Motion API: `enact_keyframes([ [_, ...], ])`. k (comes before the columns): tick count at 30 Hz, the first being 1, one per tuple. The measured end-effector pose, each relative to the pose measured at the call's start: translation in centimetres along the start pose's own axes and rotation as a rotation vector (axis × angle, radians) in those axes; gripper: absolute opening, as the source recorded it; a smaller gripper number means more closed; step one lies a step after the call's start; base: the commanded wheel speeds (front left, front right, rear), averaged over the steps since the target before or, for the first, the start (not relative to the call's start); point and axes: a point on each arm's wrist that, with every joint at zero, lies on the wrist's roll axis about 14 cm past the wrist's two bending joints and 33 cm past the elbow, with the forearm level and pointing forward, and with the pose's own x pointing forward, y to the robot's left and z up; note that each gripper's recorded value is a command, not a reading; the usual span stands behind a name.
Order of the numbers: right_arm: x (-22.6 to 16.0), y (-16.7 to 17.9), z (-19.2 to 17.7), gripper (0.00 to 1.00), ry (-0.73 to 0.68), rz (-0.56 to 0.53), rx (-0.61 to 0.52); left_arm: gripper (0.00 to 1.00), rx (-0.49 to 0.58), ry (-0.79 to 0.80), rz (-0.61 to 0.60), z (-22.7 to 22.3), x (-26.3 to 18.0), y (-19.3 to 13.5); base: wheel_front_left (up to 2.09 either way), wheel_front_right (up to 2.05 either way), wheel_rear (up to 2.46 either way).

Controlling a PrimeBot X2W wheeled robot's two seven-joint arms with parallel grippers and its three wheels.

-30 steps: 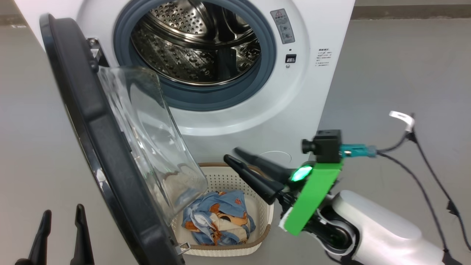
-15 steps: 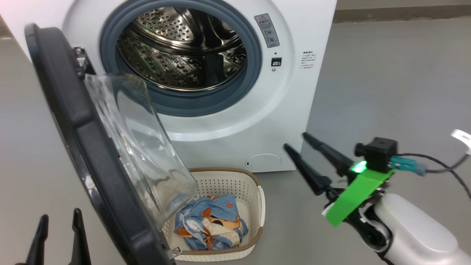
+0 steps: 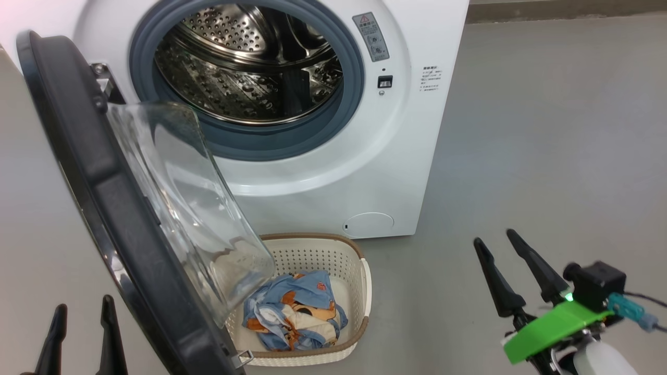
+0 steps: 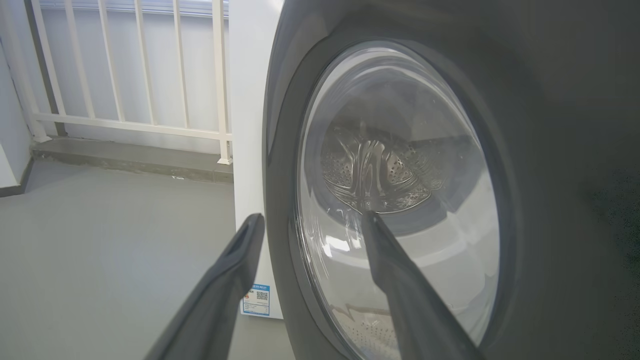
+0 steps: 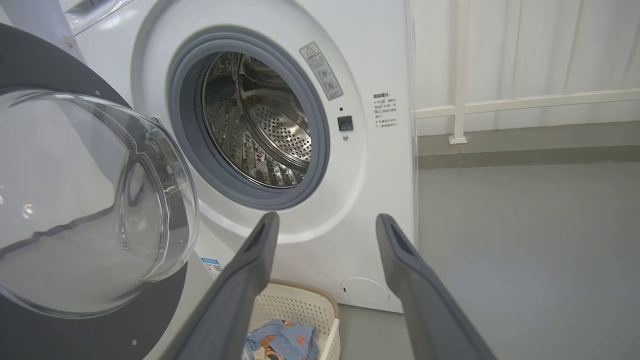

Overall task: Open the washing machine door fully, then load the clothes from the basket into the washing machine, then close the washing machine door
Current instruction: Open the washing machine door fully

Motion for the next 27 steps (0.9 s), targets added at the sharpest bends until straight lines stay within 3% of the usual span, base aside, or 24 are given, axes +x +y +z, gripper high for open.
enact_keyframes([
  [14,-3.6,-3.1,-2.2,1.00,0.026,-0.195,-0.037,1.00,0.011,0.028,-0.007,-0.9,0.3,0.1,0.00,0.00,0.00],
  [27,-5.1,-3.5,-3.2,1.00,0.053,-0.247,-0.057,1.00,0.015,0.032,0.004,-0.9,0.2,0.5,0.00,0.00,0.00],
])
